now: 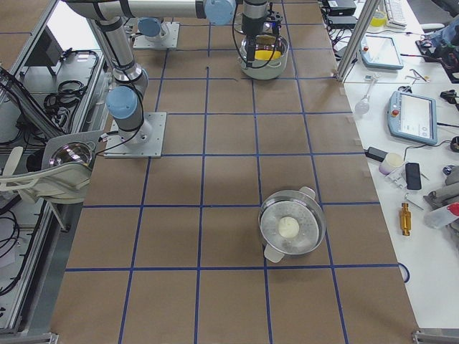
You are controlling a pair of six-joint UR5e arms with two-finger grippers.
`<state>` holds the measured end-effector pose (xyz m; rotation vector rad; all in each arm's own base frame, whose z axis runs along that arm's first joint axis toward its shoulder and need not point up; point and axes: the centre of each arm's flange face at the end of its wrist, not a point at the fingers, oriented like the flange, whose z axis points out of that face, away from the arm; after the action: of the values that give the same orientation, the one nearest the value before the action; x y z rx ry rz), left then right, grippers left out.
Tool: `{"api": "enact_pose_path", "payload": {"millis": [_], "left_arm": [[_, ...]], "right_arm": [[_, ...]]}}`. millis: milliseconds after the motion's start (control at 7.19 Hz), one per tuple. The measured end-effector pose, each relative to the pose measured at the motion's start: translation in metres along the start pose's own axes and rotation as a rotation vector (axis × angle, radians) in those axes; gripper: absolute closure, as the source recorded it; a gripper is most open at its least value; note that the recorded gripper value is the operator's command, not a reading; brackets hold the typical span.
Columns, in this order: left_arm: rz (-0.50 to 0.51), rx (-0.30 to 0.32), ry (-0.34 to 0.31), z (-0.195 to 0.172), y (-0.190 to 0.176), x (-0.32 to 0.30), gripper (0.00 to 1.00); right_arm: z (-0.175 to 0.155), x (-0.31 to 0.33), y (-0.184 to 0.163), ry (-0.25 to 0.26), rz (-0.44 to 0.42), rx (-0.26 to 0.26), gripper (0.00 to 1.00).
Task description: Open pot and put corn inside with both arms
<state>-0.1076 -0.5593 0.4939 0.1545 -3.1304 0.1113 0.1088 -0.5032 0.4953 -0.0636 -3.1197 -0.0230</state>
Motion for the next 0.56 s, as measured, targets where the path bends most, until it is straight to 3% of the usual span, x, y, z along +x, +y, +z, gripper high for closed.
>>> {"api": "enact_pose_path", "payload": {"millis": [278,557], "left_arm": [[0.07,0.052,-0.001,-0.024,0.038,0.06,0.06],[0.104,0.063,0.004,-0.034,0.057,0.063,0.07]], "right_arm": [[-0.002,-0.001,0.002,-0.003,-0.003,0.004,0.0],[-0.004,-0.001,0.003,-0.005,-0.005,0.008,0.0]]}}
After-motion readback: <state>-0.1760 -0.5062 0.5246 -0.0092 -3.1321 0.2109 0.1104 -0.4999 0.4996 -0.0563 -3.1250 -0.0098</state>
